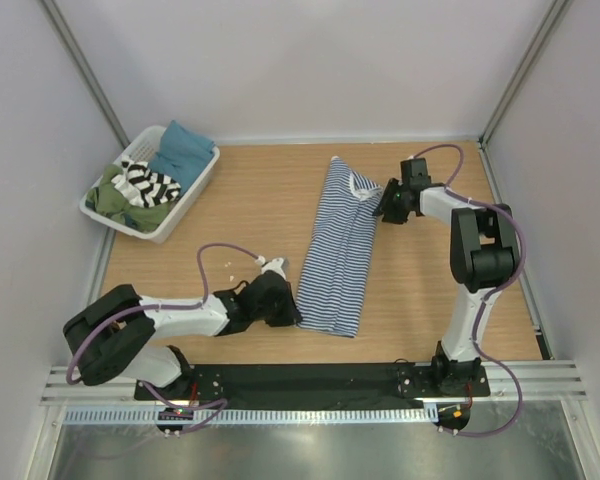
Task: Fold and stack the tank tops
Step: Fold the tank top
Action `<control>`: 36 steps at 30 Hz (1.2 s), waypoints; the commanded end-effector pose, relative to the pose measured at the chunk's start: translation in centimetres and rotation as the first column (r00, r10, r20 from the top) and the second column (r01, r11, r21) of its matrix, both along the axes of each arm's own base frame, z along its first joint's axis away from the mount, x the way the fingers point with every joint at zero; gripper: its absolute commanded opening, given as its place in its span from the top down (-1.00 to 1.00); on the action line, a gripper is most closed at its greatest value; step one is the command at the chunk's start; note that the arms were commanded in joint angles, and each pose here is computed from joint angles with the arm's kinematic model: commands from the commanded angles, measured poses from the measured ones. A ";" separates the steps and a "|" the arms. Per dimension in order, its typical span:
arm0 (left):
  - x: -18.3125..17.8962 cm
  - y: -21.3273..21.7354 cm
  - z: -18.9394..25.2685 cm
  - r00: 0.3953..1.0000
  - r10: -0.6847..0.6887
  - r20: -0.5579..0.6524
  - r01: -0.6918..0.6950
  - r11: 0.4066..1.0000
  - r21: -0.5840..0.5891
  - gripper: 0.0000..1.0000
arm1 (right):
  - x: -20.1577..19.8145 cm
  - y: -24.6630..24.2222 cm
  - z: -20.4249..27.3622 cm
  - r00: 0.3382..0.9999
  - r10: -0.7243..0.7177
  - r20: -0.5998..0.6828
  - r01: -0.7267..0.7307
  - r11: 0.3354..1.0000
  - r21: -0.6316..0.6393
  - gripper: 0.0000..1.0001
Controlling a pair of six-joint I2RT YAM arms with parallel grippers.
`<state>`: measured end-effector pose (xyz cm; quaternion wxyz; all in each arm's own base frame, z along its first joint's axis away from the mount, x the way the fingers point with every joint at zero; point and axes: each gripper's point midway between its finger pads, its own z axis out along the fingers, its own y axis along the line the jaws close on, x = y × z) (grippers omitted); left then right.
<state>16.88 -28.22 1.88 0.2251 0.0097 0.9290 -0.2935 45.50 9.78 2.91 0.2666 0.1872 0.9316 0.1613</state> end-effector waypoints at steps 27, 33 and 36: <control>-3.4 -1.0 -0.4 0.993 0.109 0.034 -0.107 0.992 -0.060 0.83 | 9.9 3.2 0.5 0.996 0.057 0.066 -0.063 0.993 0.103 0.17; -3.4 -1.1 -0.3 0.993 0.112 0.031 -0.110 0.992 -0.062 0.74 | 10.4 3.5 2.9 0.993 0.066 0.094 -0.076 0.991 0.109 -0.33; -3.1 -1.1 0.1 0.993 0.112 0.047 -0.109 0.992 -0.064 0.64 | 9.8 3.0 5.7 0.988 0.059 0.141 -0.071 0.994 0.082 -0.68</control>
